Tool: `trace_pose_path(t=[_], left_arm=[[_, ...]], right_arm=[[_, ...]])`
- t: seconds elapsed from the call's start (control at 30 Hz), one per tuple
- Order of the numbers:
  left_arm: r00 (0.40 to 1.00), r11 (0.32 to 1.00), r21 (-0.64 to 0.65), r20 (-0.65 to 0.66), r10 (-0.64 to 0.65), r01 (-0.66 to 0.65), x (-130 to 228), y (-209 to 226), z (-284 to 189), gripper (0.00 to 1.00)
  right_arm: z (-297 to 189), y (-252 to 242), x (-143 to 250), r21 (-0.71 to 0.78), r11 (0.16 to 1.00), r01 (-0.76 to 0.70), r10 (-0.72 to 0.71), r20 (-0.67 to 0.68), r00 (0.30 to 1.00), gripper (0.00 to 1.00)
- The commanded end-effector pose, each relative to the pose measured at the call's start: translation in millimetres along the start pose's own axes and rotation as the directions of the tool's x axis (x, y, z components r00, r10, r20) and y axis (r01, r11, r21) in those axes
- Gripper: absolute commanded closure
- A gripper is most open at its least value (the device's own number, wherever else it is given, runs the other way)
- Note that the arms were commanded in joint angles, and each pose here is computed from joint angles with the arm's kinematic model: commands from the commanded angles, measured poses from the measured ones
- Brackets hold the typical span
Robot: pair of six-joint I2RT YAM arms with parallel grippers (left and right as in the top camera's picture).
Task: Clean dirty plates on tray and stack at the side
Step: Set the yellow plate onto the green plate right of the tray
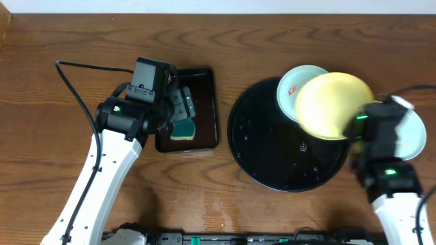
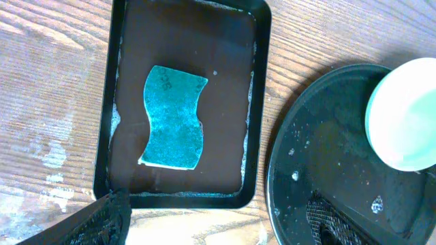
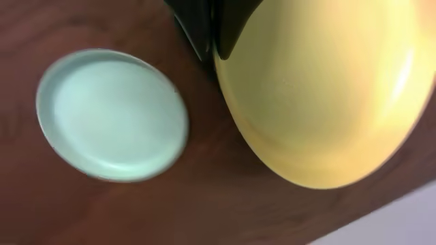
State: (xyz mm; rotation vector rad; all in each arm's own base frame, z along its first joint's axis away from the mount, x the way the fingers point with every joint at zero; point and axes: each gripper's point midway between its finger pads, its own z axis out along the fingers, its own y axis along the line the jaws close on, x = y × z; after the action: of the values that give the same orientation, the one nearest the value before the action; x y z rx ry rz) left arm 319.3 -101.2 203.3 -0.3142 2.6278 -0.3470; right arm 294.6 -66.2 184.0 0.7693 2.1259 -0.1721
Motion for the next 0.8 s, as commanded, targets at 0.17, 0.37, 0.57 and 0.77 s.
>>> trace_pose_path(t=[0.17,0.37,0.57,0.77], left_arm=[[1.000,1.000,0.011,0.022,0.006,-0.006,-7,-3,-7,0.17],[1.000,1.000,0.011,0.022,0.006,-0.006,-7,-3,-7,0.17],[1.000,1.000,0.011,0.022,0.006,-0.006,-7,-3,-7,0.17],[1.000,1.000,0.011,0.022,0.006,-0.006,-7,-2,-7,0.17]], right_arm=[[52,-103,-11,0.099,0.906,-0.412,0.422,-0.118,0.899,0.99],[92,-169,12,0.271,0.812,-0.517,0.562,-0.125,0.818,0.99],[124,-172,24,0.241,0.849,-0.470,0.516,-0.187,0.836,0.64],[102,-69,-13,-0.264,0.868,-0.421,0.341,-0.301,0.890,0.51]])
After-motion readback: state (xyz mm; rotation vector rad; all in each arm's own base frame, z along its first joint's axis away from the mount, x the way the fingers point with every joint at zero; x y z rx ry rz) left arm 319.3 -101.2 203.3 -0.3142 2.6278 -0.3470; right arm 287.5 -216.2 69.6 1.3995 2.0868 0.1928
